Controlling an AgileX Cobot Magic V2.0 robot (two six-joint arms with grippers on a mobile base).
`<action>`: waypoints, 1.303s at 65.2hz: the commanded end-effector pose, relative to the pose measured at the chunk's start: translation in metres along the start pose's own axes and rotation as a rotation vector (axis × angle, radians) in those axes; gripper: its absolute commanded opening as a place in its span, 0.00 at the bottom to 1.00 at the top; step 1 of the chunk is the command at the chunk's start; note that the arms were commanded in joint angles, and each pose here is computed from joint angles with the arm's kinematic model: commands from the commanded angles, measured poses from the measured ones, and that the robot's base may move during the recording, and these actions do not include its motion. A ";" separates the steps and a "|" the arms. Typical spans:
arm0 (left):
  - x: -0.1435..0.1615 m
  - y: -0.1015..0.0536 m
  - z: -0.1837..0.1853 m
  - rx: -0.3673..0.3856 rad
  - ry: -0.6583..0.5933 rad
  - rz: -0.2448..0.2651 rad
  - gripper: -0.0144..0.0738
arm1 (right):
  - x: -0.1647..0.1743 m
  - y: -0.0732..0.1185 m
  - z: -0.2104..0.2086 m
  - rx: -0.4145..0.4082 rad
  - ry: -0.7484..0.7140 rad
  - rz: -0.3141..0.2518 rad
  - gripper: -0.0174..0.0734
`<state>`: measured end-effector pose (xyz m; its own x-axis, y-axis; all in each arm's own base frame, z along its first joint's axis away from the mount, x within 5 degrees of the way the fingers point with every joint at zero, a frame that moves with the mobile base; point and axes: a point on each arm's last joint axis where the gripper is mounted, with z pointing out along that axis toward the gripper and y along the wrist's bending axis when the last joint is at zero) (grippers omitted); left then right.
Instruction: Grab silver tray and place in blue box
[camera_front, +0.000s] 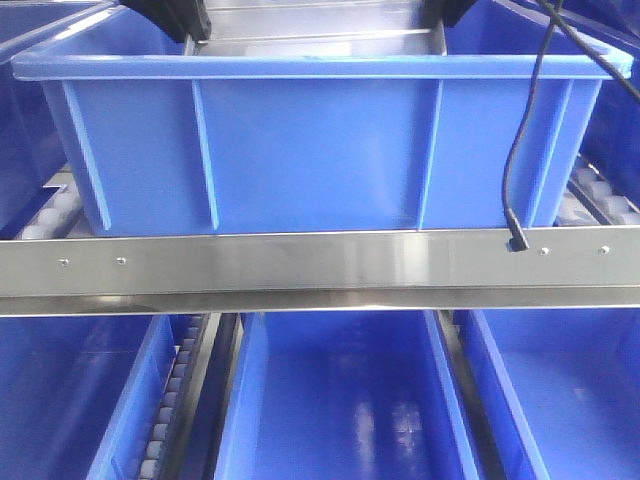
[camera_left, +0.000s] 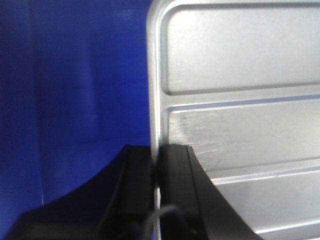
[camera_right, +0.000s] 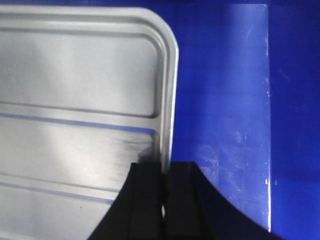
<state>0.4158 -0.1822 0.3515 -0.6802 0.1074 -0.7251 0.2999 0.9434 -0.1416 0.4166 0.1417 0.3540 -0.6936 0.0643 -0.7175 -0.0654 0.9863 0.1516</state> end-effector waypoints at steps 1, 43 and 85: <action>-0.027 -0.031 -0.040 0.180 -0.201 -0.087 0.16 | -0.024 0.027 -0.039 -0.194 -0.187 0.063 0.26; -0.026 -0.029 -0.039 0.150 -0.196 -0.059 0.16 | -0.023 0.027 -0.038 -0.189 -0.172 0.063 0.26; -0.026 -0.028 -0.039 0.147 -0.196 -0.056 0.32 | -0.023 0.027 -0.039 -0.190 -0.174 0.063 0.26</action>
<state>0.4162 -0.1813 0.3518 -0.6758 0.1158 -0.7280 0.2997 0.9454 -0.1279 0.4163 0.1423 0.3538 -0.6975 0.0709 -0.7131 -0.0649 0.9848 0.1614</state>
